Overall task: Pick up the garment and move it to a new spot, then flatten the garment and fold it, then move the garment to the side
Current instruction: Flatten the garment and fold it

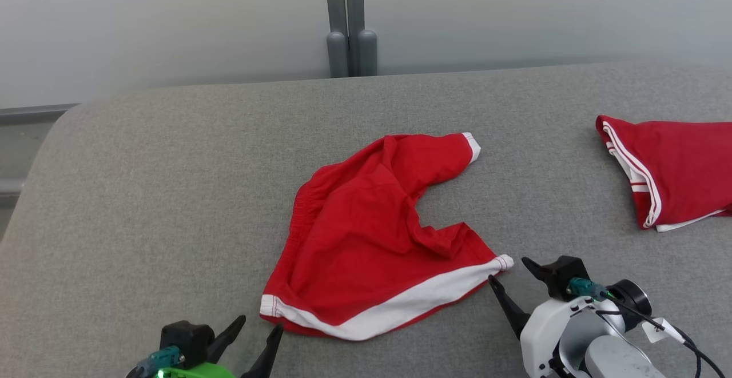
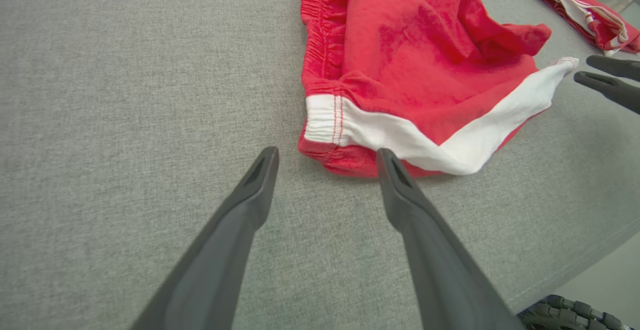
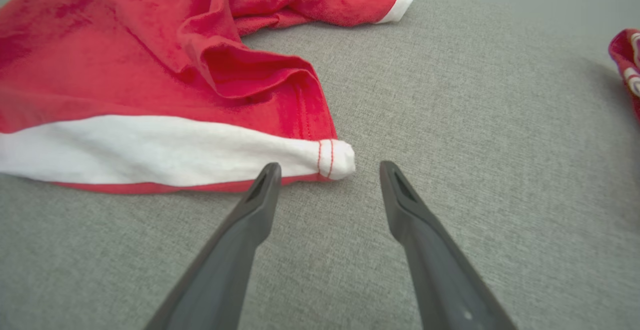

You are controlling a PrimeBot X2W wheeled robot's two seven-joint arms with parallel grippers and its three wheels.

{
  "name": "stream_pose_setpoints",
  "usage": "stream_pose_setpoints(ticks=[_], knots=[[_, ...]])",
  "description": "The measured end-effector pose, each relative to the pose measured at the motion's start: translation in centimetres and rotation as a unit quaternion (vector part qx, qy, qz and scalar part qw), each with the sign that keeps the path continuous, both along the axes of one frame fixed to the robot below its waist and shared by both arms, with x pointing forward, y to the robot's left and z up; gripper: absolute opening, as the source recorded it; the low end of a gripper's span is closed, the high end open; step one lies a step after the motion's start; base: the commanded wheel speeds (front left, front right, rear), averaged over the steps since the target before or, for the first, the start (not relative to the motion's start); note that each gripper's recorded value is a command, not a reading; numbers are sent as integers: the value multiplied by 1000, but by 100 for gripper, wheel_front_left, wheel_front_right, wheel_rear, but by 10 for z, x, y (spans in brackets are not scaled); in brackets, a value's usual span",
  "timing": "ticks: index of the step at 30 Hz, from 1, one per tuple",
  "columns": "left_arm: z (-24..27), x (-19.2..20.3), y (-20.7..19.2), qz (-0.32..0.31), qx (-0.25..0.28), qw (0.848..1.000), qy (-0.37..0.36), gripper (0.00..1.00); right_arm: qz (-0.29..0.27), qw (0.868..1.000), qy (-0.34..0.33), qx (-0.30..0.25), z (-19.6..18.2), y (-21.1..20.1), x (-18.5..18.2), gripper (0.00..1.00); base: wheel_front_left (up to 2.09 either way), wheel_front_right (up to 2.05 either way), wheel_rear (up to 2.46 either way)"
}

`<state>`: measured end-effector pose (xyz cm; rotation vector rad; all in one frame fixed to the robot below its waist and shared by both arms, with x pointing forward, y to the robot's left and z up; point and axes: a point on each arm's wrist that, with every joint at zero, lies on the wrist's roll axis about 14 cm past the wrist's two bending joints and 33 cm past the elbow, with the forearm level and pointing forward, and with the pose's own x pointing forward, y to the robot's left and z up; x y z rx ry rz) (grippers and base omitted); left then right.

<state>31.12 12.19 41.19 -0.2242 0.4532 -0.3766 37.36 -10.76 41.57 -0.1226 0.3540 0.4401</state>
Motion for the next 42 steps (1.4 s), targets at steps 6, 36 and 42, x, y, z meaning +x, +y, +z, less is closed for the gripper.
stream_pose_setpoints(ticks=[6, 36, 42], knots=[[1, 11, -5, -17, -5, 1000, 4, 100, 20, 1000, 17, -4, -8, 10, 6, 100, 0, 0, 0], [95, 70, -34, -95, -106, 985, -98, 0, -8, 982, -54, 181, 90, -13, 64, 0, 0, 0, 0], [218, 122, -43, -135, -128, 955, -232, 0, -15, 964, -153, 219, 202, -54, 107, 0, 0, 0, 0]])
